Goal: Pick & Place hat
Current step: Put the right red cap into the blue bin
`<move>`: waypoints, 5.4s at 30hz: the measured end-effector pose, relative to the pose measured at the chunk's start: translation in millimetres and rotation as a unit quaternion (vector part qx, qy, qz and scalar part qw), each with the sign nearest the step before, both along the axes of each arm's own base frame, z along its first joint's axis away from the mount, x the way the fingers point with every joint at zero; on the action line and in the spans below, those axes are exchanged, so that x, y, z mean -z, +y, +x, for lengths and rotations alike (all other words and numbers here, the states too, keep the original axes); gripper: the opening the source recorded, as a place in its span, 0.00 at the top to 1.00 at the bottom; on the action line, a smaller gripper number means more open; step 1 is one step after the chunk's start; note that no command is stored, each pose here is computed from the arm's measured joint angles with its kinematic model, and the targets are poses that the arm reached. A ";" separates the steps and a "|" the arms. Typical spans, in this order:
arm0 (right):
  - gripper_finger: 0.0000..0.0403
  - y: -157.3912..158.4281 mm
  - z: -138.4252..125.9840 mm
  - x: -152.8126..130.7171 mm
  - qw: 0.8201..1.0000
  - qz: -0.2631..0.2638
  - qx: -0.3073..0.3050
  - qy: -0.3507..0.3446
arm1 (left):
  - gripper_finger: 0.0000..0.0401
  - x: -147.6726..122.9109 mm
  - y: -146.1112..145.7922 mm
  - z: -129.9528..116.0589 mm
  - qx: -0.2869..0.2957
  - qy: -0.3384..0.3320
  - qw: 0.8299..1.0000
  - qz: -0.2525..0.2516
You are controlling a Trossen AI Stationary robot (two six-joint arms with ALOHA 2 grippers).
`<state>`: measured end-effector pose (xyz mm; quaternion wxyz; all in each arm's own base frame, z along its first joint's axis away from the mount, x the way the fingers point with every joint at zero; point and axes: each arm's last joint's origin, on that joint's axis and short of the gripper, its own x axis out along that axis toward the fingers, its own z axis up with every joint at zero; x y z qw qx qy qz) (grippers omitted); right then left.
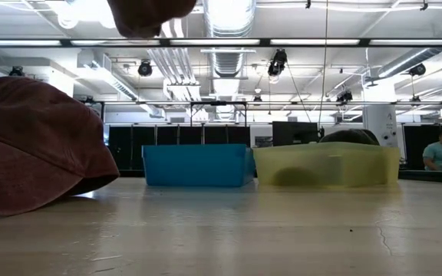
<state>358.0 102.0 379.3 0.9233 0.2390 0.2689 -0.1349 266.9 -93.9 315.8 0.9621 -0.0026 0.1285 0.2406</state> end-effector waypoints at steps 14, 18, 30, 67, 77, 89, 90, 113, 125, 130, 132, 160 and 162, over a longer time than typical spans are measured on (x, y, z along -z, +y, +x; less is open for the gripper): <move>0.97 -3.7 -1.1 1.3 0.999 -0.018 0.034 -0.013 | 0.60 -37.7 2.4 -29.2 0.026 0.070 0.997 0.003; 0.97 -8.1 -1.5 8.7 0.997 -0.017 0.075 -0.005 | 0.60 -43.2 1.2 -38.1 0.028 0.088 0.996 -0.016; 0.97 -18.8 -2.9 12.0 0.988 -0.074 0.135 -0.009 | 0.60 -52.6 -5.3 -59.3 0.027 0.130 0.990 -0.038; 0.97 -137.7 87.3 162.2 0.798 -0.385 0.031 0.463 | 0.60 -30.8 13.1 -95.9 -0.117 0.224 0.965 -0.072; 0.97 -134.8 71.6 108.1 0.781 -0.396 0.042 0.481 | 0.60 -34.0 16.7 -96.5 -0.134 0.195 0.970 -0.051; 0.97 -134.9 68.2 121.0 0.744 -0.407 -0.043 0.529 | 0.60 -35.7 15.1 -92.9 -0.136 0.167 0.975 -0.060; 0.97 -135.1 68.7 123.0 0.743 -0.408 -0.045 0.528 | 0.60 -35.9 15.1 -92.8 -0.138 0.164 0.975 -0.058; 0.97 -136.8 129.3 169.5 0.782 -0.410 -0.021 0.469 | 0.60 -3.8 6.3 -85.2 -0.122 0.193 0.961 -0.157; 0.97 -121.2 138.0 145.4 0.735 -0.499 -0.054 0.456 | 0.60 10.7 6.2 -86.6 -0.122 0.215 0.957 -0.149; 0.97 -115.2 139.9 140.6 0.682 -0.555 -0.053 0.473 | 0.60 22.7 5.8 -87.8 -0.130 0.227 0.950 -0.171; 0.97 -114.9 144.4 137.2 0.701 -0.551 -0.046 0.450 | 0.60 23.5 5.3 -87.4 -0.134 0.221 0.949 -0.179; 0.97 -122.5 143.2 183.3 0.725 -0.504 0.011 0.469 | 0.60 21.0 3.3 -89.1 -0.115 0.235 0.950 -0.169; 0.97 -121.9 140.8 179.8 0.728 -0.503 0.030 0.466 | 0.60 21.3 3.5 -89.0 -0.116 0.232 0.951 -0.166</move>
